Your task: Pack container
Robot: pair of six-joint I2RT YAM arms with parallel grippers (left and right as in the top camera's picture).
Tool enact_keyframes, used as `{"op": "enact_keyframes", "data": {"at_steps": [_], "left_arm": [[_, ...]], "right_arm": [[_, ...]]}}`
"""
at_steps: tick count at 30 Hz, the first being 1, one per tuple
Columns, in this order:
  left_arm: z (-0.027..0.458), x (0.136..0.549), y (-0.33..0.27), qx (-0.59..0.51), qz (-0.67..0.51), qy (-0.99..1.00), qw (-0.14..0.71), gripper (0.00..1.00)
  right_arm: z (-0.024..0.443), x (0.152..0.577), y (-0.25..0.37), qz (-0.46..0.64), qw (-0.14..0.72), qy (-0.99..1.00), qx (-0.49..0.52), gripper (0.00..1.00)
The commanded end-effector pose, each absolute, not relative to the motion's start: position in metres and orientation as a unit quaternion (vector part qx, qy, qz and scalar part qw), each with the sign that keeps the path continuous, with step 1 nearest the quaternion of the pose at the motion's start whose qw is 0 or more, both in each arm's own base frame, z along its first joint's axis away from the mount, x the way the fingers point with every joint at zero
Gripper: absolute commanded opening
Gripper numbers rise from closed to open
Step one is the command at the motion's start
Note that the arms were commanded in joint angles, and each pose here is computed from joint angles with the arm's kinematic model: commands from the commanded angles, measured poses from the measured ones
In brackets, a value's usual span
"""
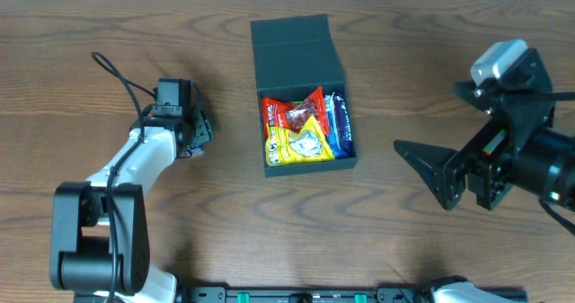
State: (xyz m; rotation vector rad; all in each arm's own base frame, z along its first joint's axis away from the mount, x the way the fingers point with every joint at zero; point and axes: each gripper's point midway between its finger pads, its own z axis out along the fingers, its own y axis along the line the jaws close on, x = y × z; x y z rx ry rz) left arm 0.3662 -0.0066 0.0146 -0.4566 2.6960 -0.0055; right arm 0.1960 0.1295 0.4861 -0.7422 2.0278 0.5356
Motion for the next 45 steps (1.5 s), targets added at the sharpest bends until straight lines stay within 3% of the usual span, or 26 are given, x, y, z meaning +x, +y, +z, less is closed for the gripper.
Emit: {"op": "enact_keyframes", "data": {"at_steps": [1,19,26,38,45], "left_arm": [[0.003,0.362,-0.003,-0.157,0.012,0.969,0.19,0.75],[-0.015,0.357,-0.005,-0.157,0.009,0.974,0.165,0.59],[-0.011,0.359,-0.007,-0.157,0.004,0.973,0.168,0.41],[0.076,0.388,-0.023,-0.141,-0.029,0.962,0.233,0.23],[0.134,0.395,-0.092,-0.082,-0.102,0.948,0.291,0.16]], "right_arm": [[0.486,0.197,0.127,0.217,0.441,0.822,-0.288,0.99],[0.486,0.197,0.127,0.217,0.441,0.822,-0.288,0.99],[0.486,0.198,0.127,0.215,0.441,0.822,-0.287,0.99],[0.48,0.211,0.104,0.153,0.449,0.845,-0.246,0.99],[0.479,0.213,0.099,0.142,0.449,0.852,-0.226,0.99]]}}
